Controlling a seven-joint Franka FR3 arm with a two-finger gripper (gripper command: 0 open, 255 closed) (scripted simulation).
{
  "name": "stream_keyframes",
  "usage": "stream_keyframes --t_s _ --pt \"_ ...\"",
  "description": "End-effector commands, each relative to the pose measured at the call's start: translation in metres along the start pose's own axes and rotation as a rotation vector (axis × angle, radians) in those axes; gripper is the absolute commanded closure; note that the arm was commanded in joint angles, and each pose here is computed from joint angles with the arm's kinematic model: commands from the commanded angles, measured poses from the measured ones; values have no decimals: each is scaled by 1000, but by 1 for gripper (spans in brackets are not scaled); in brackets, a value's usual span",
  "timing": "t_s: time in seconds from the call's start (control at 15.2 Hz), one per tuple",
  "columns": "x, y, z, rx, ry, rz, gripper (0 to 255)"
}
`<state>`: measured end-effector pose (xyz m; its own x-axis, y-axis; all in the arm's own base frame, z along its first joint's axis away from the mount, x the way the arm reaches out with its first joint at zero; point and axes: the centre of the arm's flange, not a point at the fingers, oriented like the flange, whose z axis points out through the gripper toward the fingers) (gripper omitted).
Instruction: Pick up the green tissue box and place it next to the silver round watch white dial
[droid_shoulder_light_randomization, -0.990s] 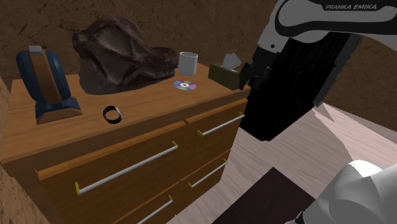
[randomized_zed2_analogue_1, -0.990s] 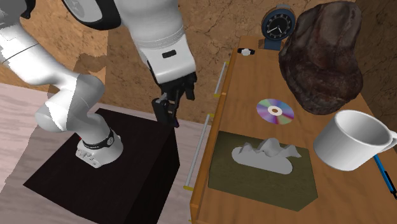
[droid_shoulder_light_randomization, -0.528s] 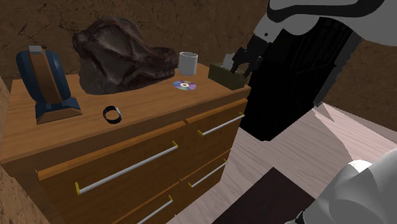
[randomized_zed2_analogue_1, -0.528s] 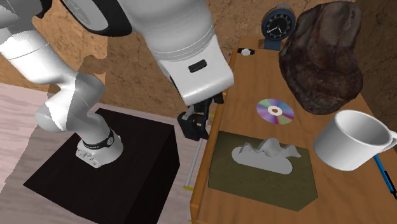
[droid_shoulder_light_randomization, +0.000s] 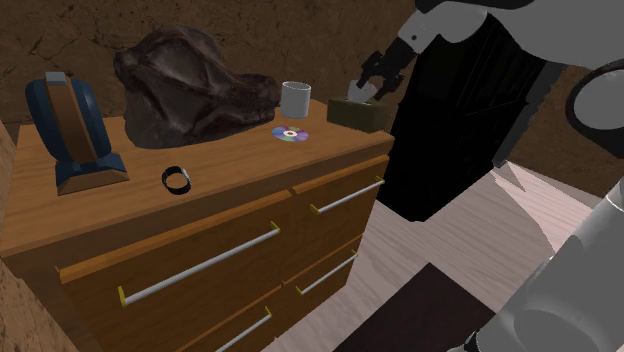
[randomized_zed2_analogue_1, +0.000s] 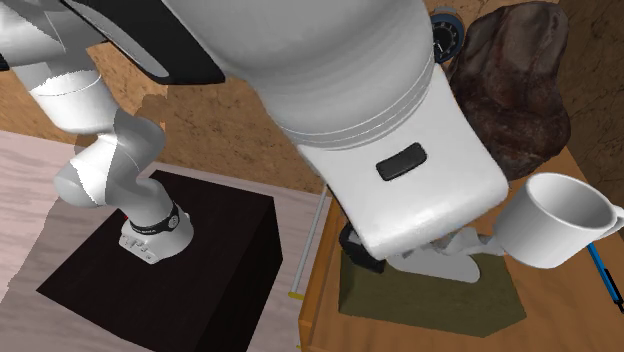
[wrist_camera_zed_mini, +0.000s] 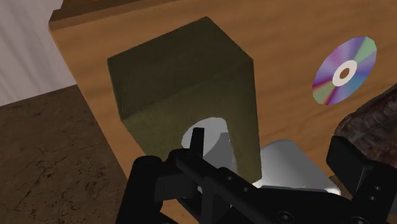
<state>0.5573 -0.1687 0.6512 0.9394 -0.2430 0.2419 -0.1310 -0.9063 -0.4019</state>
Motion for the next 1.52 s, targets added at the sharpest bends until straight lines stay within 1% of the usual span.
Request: stream_keyframes --t_s 0.0,0.13,0.2,0.66,1.19,1.25,1.45 --pt "23 10 -6 40 25 9 0" --pt "44 22 -13 78 48 19 0" --pt "44 22 -13 79 49 19 0" --pt "46 19 27 79 49 19 0" --pt "46 19 27 79 49 19 0" --pt "46 19 27 79 49 19 255" --pt "47 19 27 79 49 19 255"
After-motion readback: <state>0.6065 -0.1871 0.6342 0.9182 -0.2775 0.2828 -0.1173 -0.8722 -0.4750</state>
